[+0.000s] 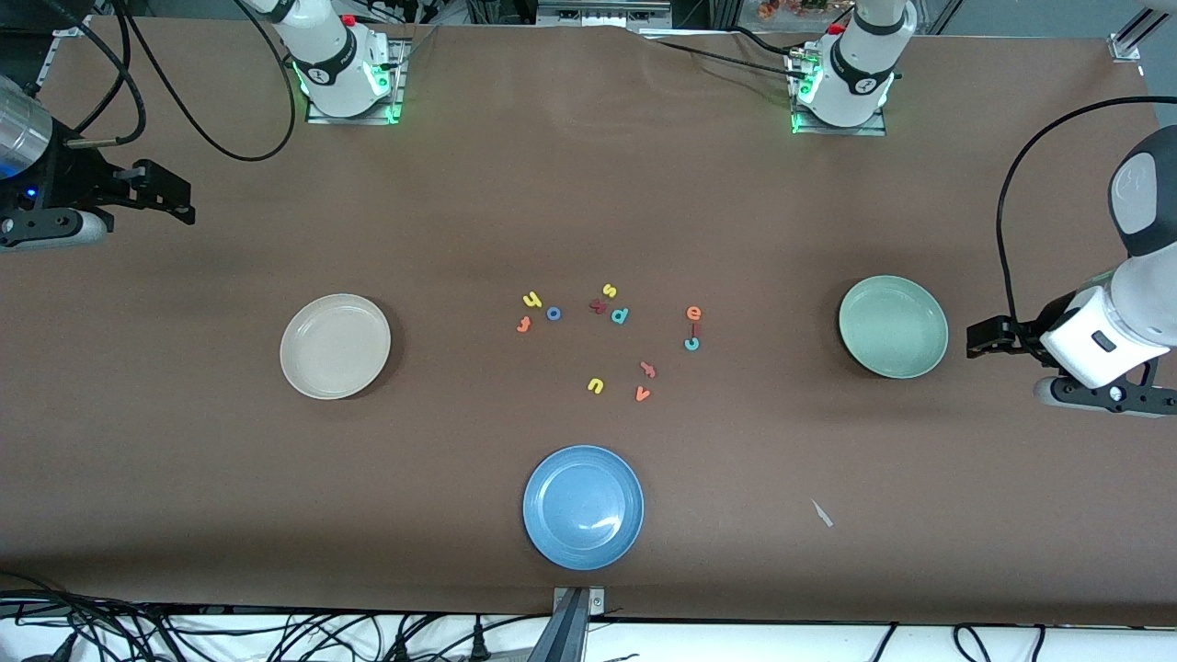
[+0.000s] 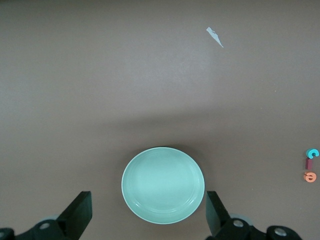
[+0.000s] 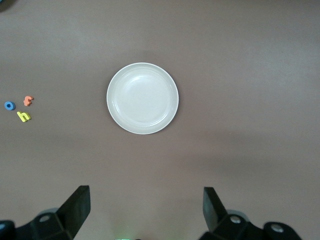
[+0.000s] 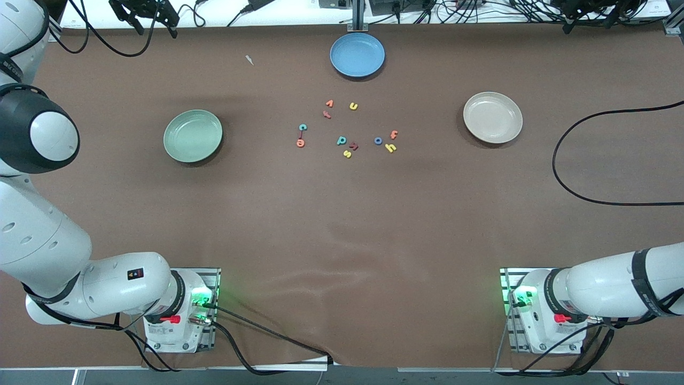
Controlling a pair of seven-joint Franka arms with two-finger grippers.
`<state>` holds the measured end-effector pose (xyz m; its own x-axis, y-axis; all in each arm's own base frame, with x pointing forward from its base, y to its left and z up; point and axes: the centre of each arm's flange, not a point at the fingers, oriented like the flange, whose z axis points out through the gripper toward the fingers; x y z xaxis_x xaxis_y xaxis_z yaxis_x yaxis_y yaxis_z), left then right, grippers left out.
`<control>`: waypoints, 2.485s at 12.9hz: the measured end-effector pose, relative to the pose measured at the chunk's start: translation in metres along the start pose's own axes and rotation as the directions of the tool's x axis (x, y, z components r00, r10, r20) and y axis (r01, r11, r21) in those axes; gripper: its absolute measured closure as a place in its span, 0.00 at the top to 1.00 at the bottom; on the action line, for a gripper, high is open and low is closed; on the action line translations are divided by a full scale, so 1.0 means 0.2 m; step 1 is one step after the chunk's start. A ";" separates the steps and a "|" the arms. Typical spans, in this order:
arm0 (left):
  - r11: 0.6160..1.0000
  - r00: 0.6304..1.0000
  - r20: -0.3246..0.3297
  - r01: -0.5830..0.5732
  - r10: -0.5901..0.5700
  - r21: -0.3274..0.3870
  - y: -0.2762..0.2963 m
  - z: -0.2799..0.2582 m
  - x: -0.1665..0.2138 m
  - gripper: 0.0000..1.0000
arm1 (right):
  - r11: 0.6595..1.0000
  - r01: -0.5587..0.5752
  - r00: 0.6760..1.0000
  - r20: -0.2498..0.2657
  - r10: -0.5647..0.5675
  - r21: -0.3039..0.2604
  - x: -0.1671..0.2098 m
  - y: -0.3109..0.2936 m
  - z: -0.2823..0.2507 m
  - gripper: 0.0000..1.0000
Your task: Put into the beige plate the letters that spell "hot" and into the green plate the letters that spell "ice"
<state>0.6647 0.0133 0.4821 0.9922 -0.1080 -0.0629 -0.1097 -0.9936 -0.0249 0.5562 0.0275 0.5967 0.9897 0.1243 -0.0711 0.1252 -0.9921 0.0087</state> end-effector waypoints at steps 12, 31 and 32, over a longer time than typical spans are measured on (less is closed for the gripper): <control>1.000 1.000 0.008 0.021 -0.021 -0.006 0.13 -0.01 -0.01 1.00 | 1.000 0.014 1.000 0.003 -0.014 0.000 0.02 -0.01 0.02 1.00; 1.000 1.000 0.014 0.027 -0.027 -0.007 0.13 0.00 -0.01 1.00 | 1.000 0.013 1.000 0.007 -0.013 0.000 0.02 0.00 0.03 1.00; 1.000 1.000 0.014 0.027 -0.027 -0.007 0.13 0.00 -0.01 1.00 | 1.000 0.013 1.000 0.007 -0.013 0.000 0.02 0.00 0.03 1.00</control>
<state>0.6607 -0.0121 0.4808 0.9938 -0.0807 -0.0759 -0.0824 -0.9964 -0.0196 0.5601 0.0286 0.5903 0.9875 0.1368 -0.0777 0.1378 -0.9904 0.0081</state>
